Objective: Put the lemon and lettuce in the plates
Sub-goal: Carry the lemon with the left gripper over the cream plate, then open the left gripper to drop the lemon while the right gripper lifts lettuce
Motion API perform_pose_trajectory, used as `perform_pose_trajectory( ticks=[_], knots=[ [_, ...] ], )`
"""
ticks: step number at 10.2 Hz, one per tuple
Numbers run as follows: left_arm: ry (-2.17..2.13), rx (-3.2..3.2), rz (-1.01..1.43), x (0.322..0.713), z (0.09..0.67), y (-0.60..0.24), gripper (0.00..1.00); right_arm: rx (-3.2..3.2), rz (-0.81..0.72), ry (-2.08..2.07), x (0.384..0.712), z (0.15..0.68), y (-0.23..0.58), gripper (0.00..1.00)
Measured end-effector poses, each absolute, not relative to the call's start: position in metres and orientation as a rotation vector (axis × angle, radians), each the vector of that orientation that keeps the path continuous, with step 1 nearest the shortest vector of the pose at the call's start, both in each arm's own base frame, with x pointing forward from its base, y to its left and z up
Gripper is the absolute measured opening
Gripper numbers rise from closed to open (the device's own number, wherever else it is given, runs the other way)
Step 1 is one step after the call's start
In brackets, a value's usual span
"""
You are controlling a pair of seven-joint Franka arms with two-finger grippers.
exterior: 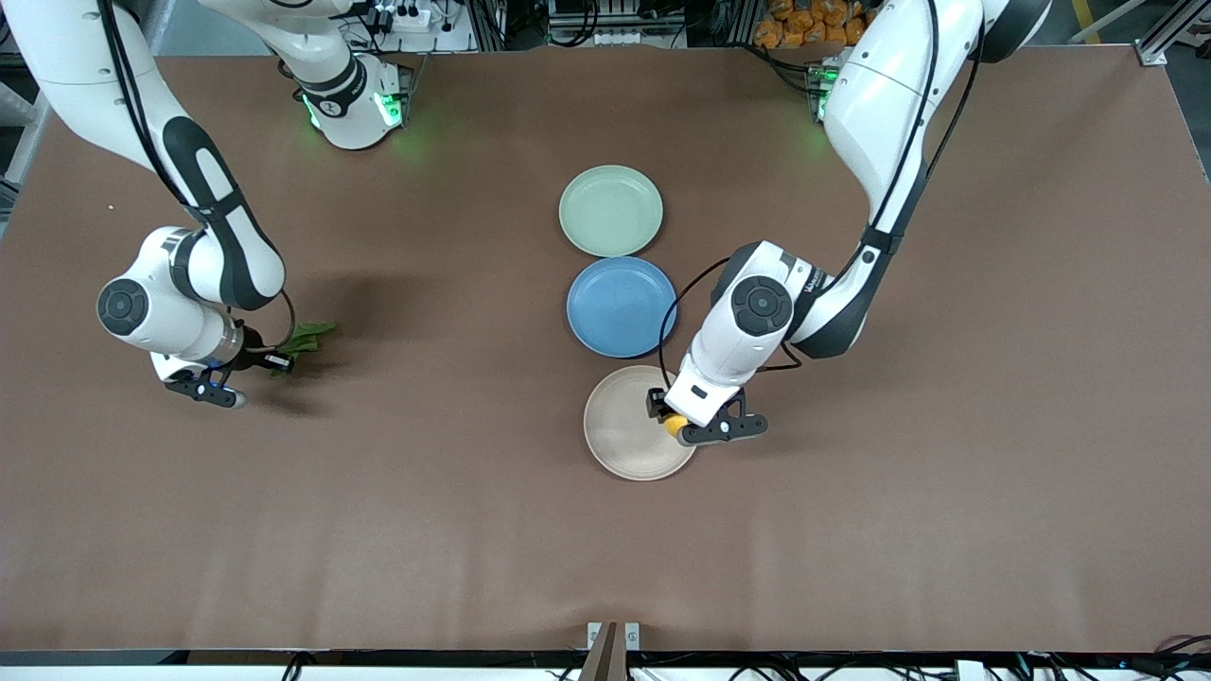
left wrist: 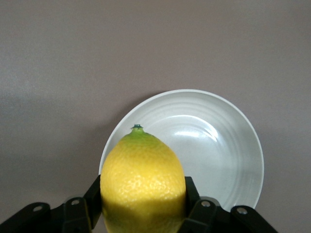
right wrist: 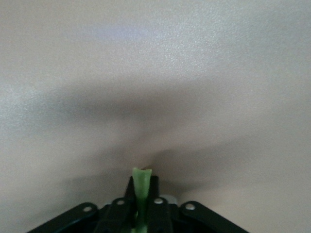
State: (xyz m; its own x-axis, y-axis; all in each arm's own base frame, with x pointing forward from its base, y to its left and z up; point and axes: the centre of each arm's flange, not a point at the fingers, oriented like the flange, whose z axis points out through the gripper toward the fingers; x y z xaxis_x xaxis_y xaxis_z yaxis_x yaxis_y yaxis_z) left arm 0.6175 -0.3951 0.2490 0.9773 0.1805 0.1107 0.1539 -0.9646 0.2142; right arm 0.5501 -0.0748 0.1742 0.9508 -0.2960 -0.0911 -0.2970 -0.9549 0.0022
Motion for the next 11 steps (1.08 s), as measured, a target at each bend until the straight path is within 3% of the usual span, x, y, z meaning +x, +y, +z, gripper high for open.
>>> perform_pose_trajectory(
  ticks=[2, 5, 10, 11],
  knots=[
    [0.307, 2.902, 0.188, 0.618, 0.253, -0.398, 0.67, -3.091, 0.143, 0.473, 0.55, 0.175, -0.075, 0.03],
    [0.322, 2.895, 0.167, 0.607, 0.25, -0.414, 0.67, -3.088, 0.165, 0.469, 0.554, 0.177, -0.074, 0.03],
    [0.304, 2.922, 0.115, 0.596, 0.219, -0.423, 0.67, -3.072, 0.249, 0.417, 0.596, 0.225, -0.061, 0.03],
    [0.306, 2.92, 0.118, 0.597, 0.22, -0.423, 0.76, -3.067, 0.269, 0.402, 0.604, 0.237, -0.057, 0.03]
  ],
)
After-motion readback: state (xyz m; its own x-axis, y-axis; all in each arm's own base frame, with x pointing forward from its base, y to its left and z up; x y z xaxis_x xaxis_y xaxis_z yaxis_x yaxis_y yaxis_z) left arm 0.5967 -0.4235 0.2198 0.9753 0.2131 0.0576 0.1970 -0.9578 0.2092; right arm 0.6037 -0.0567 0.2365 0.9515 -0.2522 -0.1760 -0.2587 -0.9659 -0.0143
